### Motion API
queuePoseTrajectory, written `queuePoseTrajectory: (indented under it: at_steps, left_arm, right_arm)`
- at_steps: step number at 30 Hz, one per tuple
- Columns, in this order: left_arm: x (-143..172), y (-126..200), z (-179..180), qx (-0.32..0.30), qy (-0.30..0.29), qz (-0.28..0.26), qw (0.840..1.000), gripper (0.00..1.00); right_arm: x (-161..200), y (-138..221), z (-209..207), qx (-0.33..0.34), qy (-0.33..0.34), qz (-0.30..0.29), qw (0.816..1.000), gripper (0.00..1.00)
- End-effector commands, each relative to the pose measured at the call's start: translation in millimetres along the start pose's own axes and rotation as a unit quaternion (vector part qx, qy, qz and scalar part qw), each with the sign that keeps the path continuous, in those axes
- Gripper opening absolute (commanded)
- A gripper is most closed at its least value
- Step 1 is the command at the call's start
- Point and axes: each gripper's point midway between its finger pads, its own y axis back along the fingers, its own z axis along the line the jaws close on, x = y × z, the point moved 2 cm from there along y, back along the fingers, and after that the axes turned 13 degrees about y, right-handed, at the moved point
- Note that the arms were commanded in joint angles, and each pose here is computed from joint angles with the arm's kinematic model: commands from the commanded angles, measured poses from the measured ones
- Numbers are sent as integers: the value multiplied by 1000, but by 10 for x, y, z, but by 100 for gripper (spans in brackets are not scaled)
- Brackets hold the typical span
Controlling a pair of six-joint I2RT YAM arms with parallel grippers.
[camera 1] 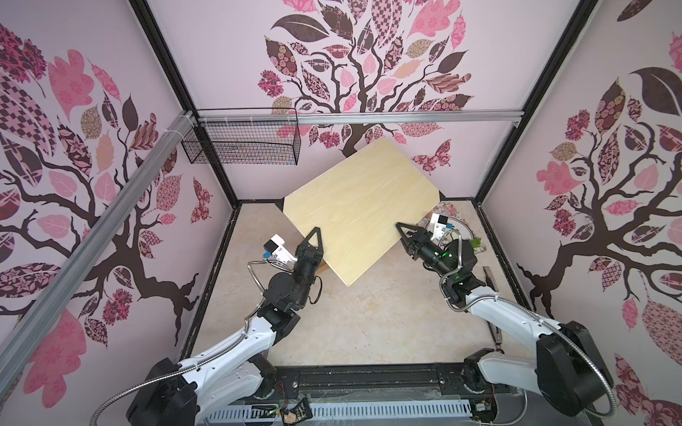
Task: Disassemble the easel
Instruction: Place the drawing board at the center of the board.
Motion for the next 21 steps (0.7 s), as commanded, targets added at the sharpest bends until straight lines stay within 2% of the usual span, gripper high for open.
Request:
queuePoseTrajectory:
  at_steps: [1, 7, 15, 21]
  left_arm:
    - [-251, 220, -914, 178, 162, -24, 970, 0]
    - [-167, 189, -698, 138, 185, -5, 973, 0]
    - [4, 150, -542, 109, 193, 41, 974, 0]
    - [162, 135, -481, 96, 172, 84, 977, 0]
  right_arm:
    - [-204, -18, 380, -63, -10, -38, 997, 35]
    - [-280, -64, 533, -79, 8, -43, 996, 25]
    - [-291, -120, 479, -60, 6, -40, 997, 0]
    - [-278, -79, 509, -55, 12, -34, 998, 0]
